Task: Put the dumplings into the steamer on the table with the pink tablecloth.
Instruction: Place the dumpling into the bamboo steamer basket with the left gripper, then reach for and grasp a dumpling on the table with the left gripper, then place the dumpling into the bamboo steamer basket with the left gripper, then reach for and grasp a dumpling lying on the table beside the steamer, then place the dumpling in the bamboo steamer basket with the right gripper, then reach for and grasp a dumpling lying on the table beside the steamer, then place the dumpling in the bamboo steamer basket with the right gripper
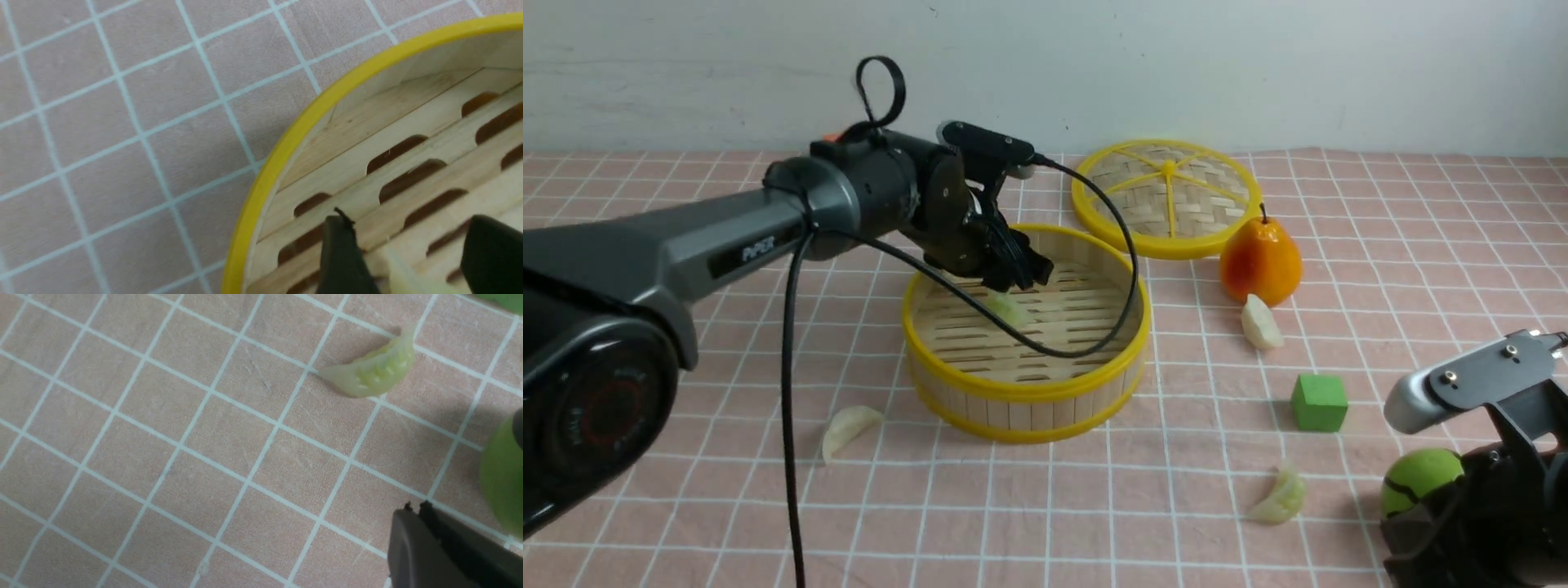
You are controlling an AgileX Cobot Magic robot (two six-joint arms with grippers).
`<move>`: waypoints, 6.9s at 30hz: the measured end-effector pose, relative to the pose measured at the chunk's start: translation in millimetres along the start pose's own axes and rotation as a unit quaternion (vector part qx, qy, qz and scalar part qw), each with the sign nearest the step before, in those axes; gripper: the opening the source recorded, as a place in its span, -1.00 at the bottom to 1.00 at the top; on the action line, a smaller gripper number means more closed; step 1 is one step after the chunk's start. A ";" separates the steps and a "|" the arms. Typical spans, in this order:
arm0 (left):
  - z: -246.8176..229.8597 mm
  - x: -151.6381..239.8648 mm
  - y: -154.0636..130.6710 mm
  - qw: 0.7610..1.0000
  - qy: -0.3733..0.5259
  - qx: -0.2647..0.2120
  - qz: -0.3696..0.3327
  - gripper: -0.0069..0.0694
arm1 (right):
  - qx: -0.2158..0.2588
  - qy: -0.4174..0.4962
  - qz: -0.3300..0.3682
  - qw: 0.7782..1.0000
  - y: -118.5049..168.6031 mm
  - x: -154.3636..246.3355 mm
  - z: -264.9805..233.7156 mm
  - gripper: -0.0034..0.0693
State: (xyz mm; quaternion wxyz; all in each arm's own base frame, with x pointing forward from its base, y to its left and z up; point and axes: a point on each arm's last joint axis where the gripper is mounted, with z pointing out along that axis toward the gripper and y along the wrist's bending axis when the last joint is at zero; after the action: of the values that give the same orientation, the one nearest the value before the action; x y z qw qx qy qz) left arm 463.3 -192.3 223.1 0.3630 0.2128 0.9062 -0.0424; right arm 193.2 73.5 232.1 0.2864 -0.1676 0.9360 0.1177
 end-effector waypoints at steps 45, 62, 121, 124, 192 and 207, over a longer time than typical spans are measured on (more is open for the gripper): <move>-104.3 36.0 18.9 0.977 0.071 0.074 -0.186 -0.35 | -0.019 -0.014 0.038 0.999 3.4 -2.7 -0.1 -0.73; -27.5 57.6 -40.1 0.987 0.093 0.065 -0.112 0.03 | -0.019 -0.014 0.039 0.999 3.4 -2.8 0.2 -0.71; -338.2 300.8 7.0 0.952 -0.254 -0.068 -0.159 -0.86 | 0.036 -0.017 -0.015 0.999 -47.0 -213.0 128.8 -0.28; -336.7 302.5 5.5 0.943 -0.295 -0.063 -0.140 -0.86 | -0.005 -0.068 -0.025 0.997 -9.1 -225.8 112.3 -0.28; -338.3 300.1 4.7 0.936 -0.322 -0.060 -0.126 -0.86 | 0.035 0.171 0.108 0.979 -9.2 -86.8 132.9 -0.36; -338.3 300.1 4.8 0.936 -0.322 -0.061 -0.126 -0.86 | -0.110 -0.025 -0.073 0.991 62.5 -216.0 99.9 -0.36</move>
State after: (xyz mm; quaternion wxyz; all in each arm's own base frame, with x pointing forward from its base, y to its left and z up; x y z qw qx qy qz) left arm 55.0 -3.2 268.6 0.6394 0.0492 0.7608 -0.0992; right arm 387.4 215.6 283.4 0.2980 -0.2632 0.8949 0.2025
